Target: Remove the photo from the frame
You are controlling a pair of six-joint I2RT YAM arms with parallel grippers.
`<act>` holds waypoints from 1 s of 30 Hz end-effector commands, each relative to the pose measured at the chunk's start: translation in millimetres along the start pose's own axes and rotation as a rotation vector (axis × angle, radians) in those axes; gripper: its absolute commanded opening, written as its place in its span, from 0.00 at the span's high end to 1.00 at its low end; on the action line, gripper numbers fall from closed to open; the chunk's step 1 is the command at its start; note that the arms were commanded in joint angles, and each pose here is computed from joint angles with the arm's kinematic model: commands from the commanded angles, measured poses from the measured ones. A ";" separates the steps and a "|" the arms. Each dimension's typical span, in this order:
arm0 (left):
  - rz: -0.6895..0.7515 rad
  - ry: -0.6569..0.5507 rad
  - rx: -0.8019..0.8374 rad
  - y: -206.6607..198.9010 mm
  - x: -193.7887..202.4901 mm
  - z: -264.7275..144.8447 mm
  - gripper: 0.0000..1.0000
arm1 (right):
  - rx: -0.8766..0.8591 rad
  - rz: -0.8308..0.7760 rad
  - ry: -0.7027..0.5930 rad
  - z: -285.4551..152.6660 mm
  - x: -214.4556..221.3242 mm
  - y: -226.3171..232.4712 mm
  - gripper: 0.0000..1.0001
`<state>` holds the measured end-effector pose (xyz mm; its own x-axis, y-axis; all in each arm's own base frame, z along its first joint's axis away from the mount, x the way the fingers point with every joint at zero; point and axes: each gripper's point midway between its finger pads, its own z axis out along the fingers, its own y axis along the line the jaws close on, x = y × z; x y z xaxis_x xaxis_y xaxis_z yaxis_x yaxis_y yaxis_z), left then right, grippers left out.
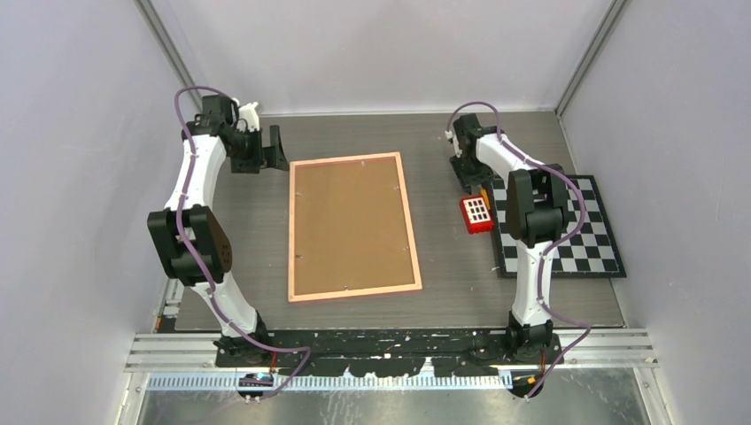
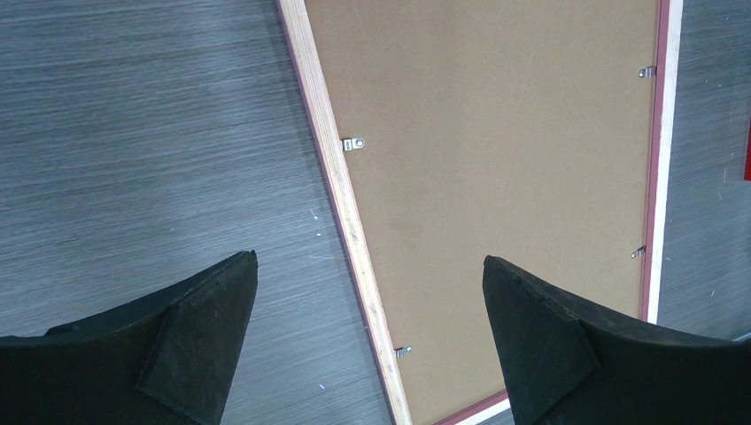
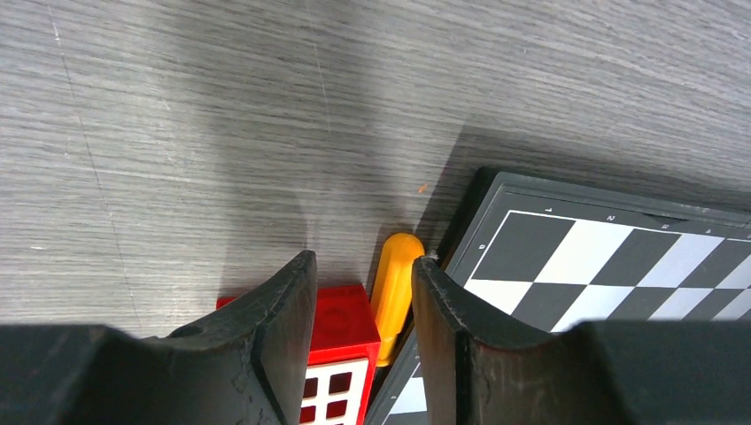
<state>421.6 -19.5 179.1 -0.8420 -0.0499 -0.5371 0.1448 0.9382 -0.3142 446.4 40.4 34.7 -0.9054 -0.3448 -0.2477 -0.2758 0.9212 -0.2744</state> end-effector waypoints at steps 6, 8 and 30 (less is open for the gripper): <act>0.010 -0.036 0.014 -3.0 -10.7 -4.4 0.00 | 0.023 0.003 0.029 10.5 8.1 -6.0 0.51; 0.010 -0.038 0.010 -2.5 -11.4 -5.0 0.00 | 0.007 0.025 0.047 13.3 13.0 -6.0 0.51; -0.031 -0.036 0.031 -6.3 -14.3 -2.3 0.00 | -0.355 0.093 0.076 -20.1 39.7 51.7 0.48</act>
<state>422.5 -22.0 173.8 -0.8543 -0.0802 -0.5135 0.1174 0.9327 -0.3410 401.9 77.2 18.8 -0.9599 -0.2167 -0.1780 -0.2337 0.9689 0.0807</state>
